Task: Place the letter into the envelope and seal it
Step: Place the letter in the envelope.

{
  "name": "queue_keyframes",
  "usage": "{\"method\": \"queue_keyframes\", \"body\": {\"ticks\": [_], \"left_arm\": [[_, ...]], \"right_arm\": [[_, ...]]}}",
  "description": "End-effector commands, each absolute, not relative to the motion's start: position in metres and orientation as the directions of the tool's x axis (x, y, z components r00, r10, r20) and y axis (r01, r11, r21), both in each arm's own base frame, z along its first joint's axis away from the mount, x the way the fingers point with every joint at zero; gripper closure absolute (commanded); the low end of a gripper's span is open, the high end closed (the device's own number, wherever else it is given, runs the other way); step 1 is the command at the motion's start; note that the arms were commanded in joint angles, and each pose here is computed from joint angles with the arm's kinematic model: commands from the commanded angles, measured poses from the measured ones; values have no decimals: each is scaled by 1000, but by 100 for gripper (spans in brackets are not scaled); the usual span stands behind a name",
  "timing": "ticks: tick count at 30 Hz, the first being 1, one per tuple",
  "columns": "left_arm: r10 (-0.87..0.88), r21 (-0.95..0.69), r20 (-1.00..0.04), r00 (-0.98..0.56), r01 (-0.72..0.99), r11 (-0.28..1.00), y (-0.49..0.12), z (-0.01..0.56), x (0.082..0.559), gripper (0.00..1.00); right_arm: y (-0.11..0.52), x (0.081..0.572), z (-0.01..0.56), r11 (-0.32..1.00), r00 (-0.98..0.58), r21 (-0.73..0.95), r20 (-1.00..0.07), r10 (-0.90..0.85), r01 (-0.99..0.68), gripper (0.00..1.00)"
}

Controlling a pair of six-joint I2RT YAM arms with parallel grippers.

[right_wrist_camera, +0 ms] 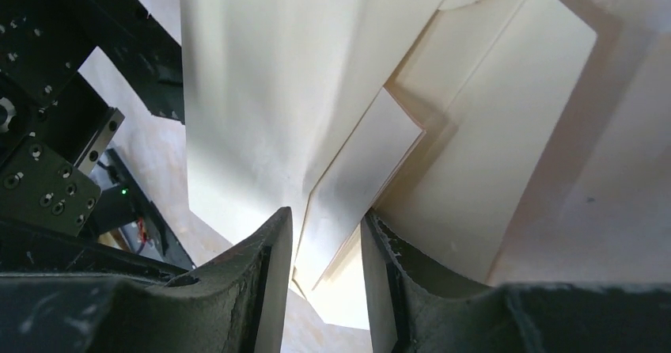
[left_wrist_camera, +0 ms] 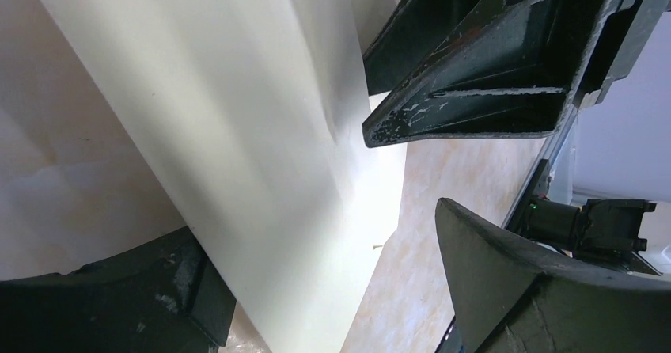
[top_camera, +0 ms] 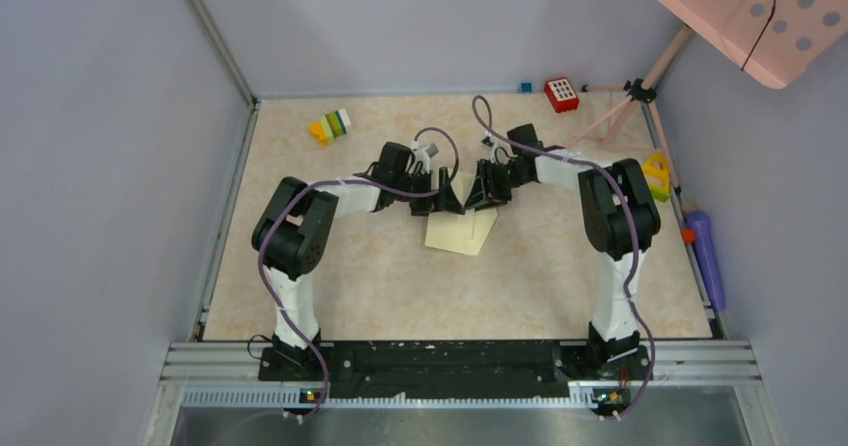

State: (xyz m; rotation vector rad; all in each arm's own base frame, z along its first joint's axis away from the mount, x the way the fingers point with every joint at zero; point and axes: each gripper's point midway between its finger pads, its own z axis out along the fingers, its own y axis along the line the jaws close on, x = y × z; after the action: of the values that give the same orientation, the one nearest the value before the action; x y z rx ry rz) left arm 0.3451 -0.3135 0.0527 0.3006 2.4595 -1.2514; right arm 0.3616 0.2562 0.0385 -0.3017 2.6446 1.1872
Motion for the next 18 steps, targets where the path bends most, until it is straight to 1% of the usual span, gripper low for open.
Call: {"method": "queue_keyframes", "body": {"ticks": [1,8,12,18], "left_arm": [[35,-687,-322,-946,259,679,-294,11,328,9],[23,-690,-315,-949,245,681,-293,13,327,11],[8,-691,-342,-940,257,675,-295,18,332,14],[1,-689,-344,-939,253,680,-294,18,332,17]], "right_arm": [[248,376,70,686,-921,640,-372,-117,-346,62],[241,375,86,705,-913,609,-382,-141,-364,58],[239,375,91,713,-905,594,-403,-136,-372,58],[237,376,68,738,-919,595,-384,-88,-319,62]]}}
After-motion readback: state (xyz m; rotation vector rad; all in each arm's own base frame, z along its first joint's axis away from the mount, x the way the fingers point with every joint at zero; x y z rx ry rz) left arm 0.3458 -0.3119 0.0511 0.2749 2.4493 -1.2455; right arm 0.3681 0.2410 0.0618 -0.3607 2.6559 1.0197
